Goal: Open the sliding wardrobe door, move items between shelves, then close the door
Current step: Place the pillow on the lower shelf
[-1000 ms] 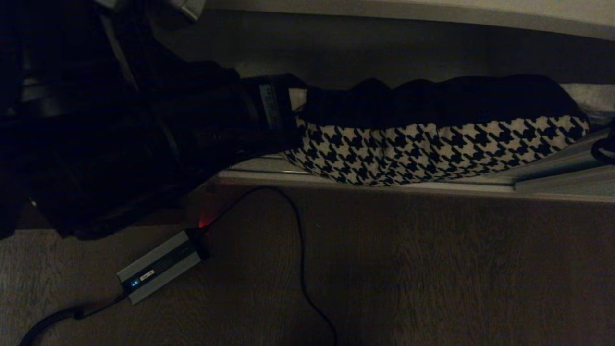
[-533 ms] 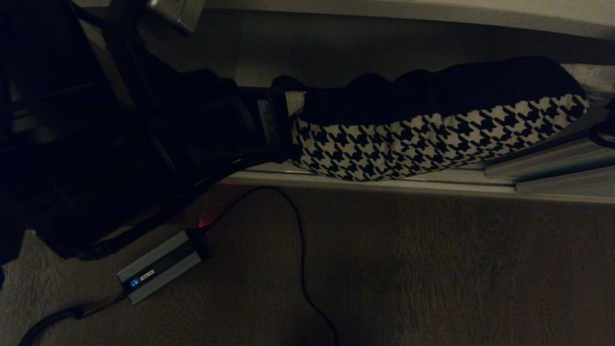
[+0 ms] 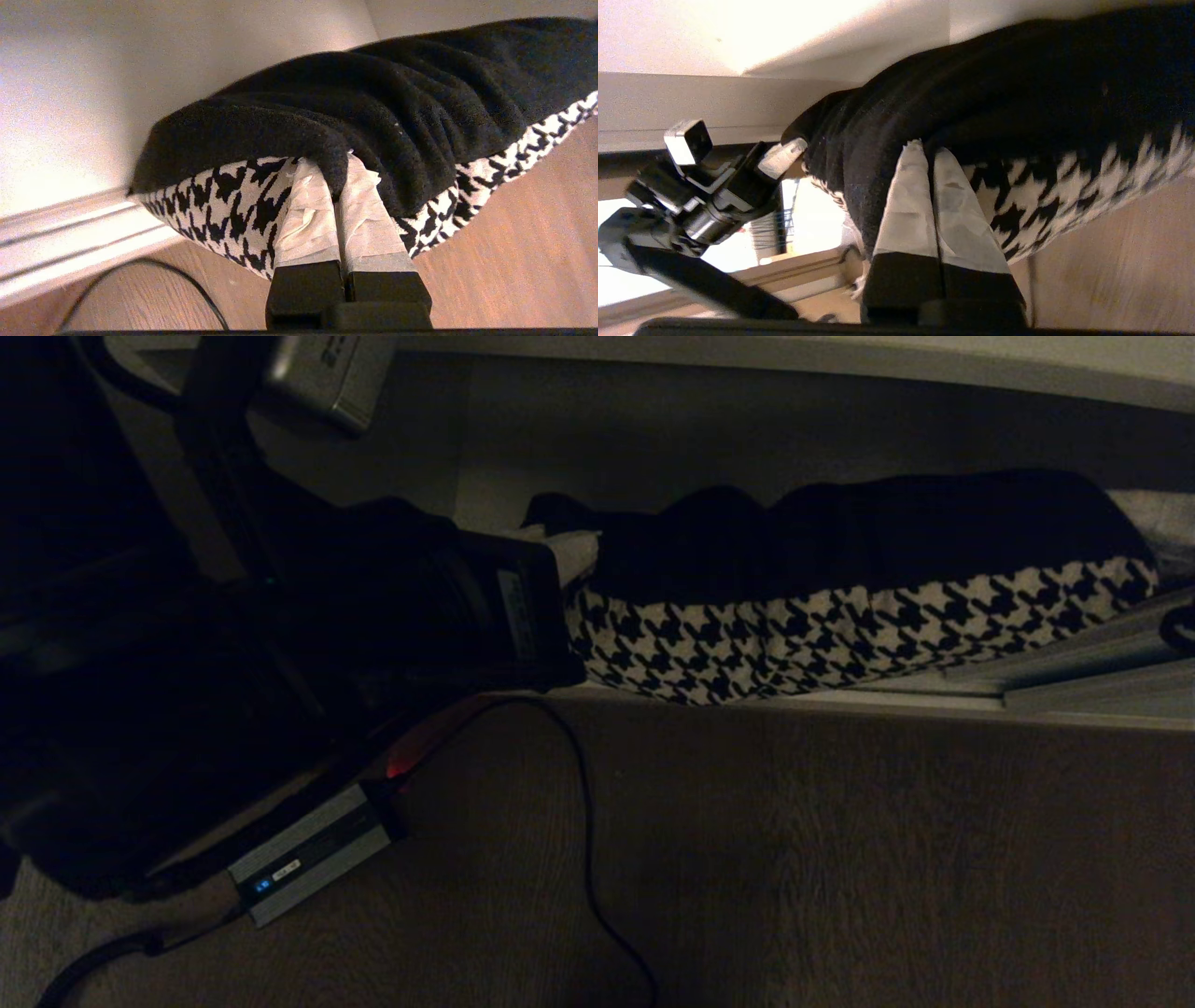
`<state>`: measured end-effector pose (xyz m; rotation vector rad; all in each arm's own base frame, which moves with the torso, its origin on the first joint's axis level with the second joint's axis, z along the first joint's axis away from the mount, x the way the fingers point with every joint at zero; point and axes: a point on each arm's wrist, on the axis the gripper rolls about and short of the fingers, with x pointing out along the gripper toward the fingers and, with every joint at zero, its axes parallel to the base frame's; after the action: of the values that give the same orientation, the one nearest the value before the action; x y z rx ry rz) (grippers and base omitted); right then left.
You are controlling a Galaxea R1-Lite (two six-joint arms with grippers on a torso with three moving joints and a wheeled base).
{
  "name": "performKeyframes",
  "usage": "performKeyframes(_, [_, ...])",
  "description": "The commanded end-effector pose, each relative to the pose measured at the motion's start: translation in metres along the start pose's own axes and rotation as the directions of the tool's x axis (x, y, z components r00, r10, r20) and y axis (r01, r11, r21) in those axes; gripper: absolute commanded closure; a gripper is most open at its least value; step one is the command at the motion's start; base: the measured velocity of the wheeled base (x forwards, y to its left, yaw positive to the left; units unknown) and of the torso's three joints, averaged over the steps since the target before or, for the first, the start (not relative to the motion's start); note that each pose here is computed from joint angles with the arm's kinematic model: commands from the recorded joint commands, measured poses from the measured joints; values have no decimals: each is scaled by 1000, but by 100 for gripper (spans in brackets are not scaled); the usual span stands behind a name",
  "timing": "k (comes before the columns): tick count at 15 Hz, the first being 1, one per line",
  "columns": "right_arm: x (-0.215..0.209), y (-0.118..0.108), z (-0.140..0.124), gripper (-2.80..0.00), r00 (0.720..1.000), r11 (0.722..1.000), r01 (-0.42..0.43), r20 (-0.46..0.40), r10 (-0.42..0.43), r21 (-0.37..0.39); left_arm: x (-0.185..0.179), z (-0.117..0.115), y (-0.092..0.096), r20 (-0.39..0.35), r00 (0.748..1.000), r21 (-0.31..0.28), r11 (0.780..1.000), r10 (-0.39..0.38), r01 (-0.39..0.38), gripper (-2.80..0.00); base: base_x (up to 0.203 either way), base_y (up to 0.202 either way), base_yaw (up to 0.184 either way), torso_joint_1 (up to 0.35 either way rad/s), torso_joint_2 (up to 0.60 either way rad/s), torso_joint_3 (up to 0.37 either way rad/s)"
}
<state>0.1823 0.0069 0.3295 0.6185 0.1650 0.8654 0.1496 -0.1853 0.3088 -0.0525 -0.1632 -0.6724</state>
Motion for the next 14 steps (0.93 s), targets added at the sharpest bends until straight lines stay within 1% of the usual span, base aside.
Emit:
performKeyframes(1, [-6,10,-2,0,1000,999,-22,7,22,-27,-4,-4,-1,-11,1000,-1,1000,-5,5,0,0,0,0,0,0,0])
performKeyframes(2, [-7,12,-3,0,1000,999,-29,1,29,-26,-5,-5,-1,-14,1000,-2,1000,-5,5,0,0,0,0,0,0,0])
performKeyframes(4, [-11,16,-5,0,999,999,-39,-1,39,12,-7,2,0,9,1000,-6,1000,0,0,0,0,0,0,0,0,0])
performKeyframes(7, [-15,24,-3,0,999,999,-52,11,52,-5,-6,15,1,51,999,-15,1000,4,-3,0,0,0,0,0,0,0])
performKeyframes(9, [-16,28,-3,0,998,998,-59,18,59,-19,-3,16,0,52,999,-14,1000,4,-4,0,0,0,0,0,0,0])
performKeyframes(11, [-14,25,-1,0,998,997,-65,24,65,-29,0,13,-1,44,999,-11,1000,4,-3,0,0,0,0,0,0,0])
performKeyframes(14, [-11,17,-3,0,998,998,-55,14,55,-11,0,10,-1,36,999,-8,1000,5,-5,0,0,0,0,0,0,0])
